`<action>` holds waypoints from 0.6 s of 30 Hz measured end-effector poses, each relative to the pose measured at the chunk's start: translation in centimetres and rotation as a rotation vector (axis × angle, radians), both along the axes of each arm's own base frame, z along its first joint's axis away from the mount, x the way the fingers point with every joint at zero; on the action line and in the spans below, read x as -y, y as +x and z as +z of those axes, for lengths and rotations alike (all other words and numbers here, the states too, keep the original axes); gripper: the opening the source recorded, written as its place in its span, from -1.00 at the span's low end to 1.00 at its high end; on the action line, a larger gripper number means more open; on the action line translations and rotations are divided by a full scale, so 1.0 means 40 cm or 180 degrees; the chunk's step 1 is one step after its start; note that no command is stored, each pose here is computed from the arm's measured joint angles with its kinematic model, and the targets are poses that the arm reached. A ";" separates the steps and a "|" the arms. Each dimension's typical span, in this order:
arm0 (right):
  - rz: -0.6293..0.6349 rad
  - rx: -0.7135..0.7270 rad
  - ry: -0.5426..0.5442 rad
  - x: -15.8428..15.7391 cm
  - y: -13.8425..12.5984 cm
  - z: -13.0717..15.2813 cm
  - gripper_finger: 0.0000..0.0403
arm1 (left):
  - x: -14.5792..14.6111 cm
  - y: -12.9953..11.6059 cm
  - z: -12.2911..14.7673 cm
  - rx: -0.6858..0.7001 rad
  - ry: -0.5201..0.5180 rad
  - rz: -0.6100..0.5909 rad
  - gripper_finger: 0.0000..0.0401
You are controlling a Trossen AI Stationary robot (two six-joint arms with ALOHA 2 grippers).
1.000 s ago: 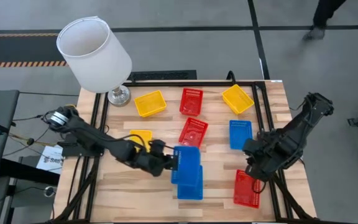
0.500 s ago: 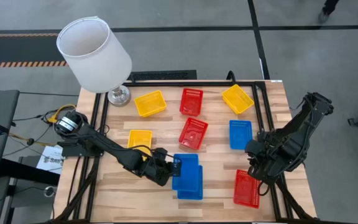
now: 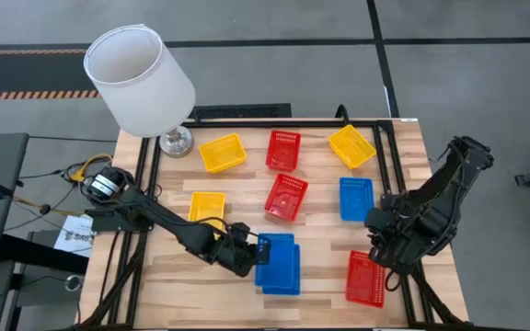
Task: Stack baskets by color
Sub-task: Stack the left blue basket on top of the middle blue basket
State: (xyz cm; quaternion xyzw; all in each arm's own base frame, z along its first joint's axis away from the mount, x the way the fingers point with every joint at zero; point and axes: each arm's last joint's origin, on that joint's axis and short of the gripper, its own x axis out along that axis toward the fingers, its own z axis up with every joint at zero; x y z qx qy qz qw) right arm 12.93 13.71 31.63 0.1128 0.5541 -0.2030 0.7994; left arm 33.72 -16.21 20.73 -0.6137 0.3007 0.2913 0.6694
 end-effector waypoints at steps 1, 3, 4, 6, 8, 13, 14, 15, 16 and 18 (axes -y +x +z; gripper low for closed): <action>0.0001 0.0001 -0.0003 0.000 0.000 0.000 -0.13 | 0.001 0.002 -0.004 -0.0005 -0.0030 0.0015 -1.00; 0.0001 0.0001 -0.0003 0.000 0.000 0.000 -0.13 | 0.005 0.006 -0.010 -0.0004 -0.0076 0.0006 -1.00; 0.0001 0.0001 -0.0003 0.000 0.000 0.000 -0.13 | 0.006 0.008 -0.010 0.0004 -0.0101 -0.0024 -1.00; 0.0001 0.0001 -0.0003 0.000 0.000 0.000 -0.13 | 0.009 0.013 -0.015 0.0020 -0.0126 -0.0034 -1.00; 0.0001 0.0001 -0.0003 0.000 0.000 0.000 -0.13 | 0.007 0.009 -0.026 -0.0069 -0.0089 -0.0008 -1.00; 0.0002 0.0000 -0.0003 0.000 0.000 0.000 -0.13 | 0.006 0.009 -0.026 -0.0079 -0.0053 -0.0035 -1.00; 0.0003 0.0000 -0.0004 0.000 0.000 0.000 -0.13 | 0.006 0.009 -0.026 -0.0086 -0.0065 -0.0061 -1.00; 0.0004 0.0000 -0.0004 0.000 0.000 0.000 -0.13 | 0.007 0.010 -0.026 -0.0092 -0.0102 -0.0092 -1.00; 0.0005 -0.0001 -0.0005 0.000 0.000 0.000 -0.13 | 0.007 0.011 -0.025 -0.0092 -0.0136 -0.0116 -1.00; 0.0009 -0.0002 -0.0006 0.000 0.000 0.000 -0.13 | 0.008 0.010 -0.026 -0.0120 -0.0160 -0.0136 -1.00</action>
